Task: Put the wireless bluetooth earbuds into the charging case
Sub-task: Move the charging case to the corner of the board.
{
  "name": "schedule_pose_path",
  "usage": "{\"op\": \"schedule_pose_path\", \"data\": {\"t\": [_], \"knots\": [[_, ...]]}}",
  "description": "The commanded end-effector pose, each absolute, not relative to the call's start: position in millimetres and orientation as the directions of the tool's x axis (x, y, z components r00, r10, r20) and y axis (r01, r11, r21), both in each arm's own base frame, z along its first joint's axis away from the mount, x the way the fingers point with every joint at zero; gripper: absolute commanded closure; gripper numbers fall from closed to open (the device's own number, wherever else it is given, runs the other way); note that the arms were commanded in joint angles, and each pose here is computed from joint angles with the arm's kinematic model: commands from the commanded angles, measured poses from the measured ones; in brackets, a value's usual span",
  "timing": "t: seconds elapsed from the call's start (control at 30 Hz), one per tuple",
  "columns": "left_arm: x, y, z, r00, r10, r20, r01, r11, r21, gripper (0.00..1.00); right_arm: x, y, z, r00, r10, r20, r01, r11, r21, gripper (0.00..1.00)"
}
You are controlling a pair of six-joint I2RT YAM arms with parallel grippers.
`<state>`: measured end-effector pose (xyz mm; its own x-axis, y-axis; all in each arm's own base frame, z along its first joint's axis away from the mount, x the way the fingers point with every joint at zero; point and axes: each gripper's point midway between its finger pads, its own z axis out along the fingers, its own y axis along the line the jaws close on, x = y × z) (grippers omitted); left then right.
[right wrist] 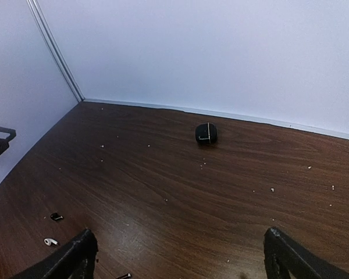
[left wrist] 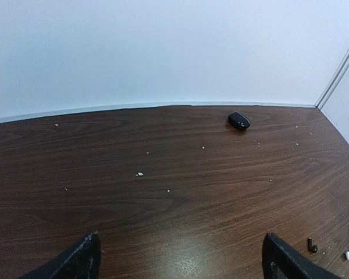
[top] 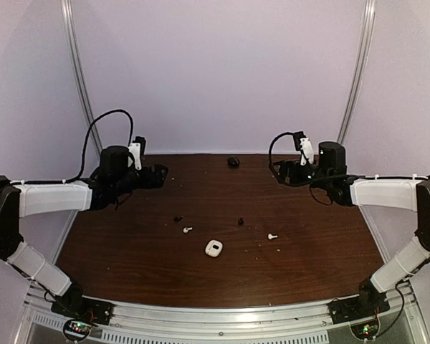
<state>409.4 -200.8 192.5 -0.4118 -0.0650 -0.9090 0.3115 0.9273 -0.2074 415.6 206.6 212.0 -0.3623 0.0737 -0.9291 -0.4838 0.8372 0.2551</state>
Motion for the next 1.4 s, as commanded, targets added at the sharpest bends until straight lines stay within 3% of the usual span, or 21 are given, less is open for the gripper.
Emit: {"op": "schedule_pose_path", "data": {"t": [0.0,0.33,0.7,1.03,1.37], "knots": [[409,-197,225,-0.289,-0.095,-0.952,0.298,0.937,-0.184,0.02,415,206,216,-0.337,0.048,-0.94,-0.476,0.853,0.214,0.0],[399,-184,250,-0.19,-0.114,-0.975,0.274,0.948,-0.164,0.02,448,228,207,-0.401,-0.016,-0.916,-0.464,0.865,0.189,0.0],[391,-167,259,-0.166,-0.163,-0.973,0.209,0.958,-0.196,0.02,537,307,153,-0.53,-0.126,-0.839,-0.433,0.891,0.139,0.0],[383,-167,260,-0.16,-0.181,-0.97,0.229,0.949,-0.215,0.02,592,325,88,-0.595,-0.204,-0.778,-0.388,0.92,0.056,0.04],[383,-168,267,-0.154,-0.178,-0.972,0.238,0.948,-0.211,0.02,632,313,57,-0.586,-0.142,-0.798,-0.33,0.941,0.075,0.11]]}}
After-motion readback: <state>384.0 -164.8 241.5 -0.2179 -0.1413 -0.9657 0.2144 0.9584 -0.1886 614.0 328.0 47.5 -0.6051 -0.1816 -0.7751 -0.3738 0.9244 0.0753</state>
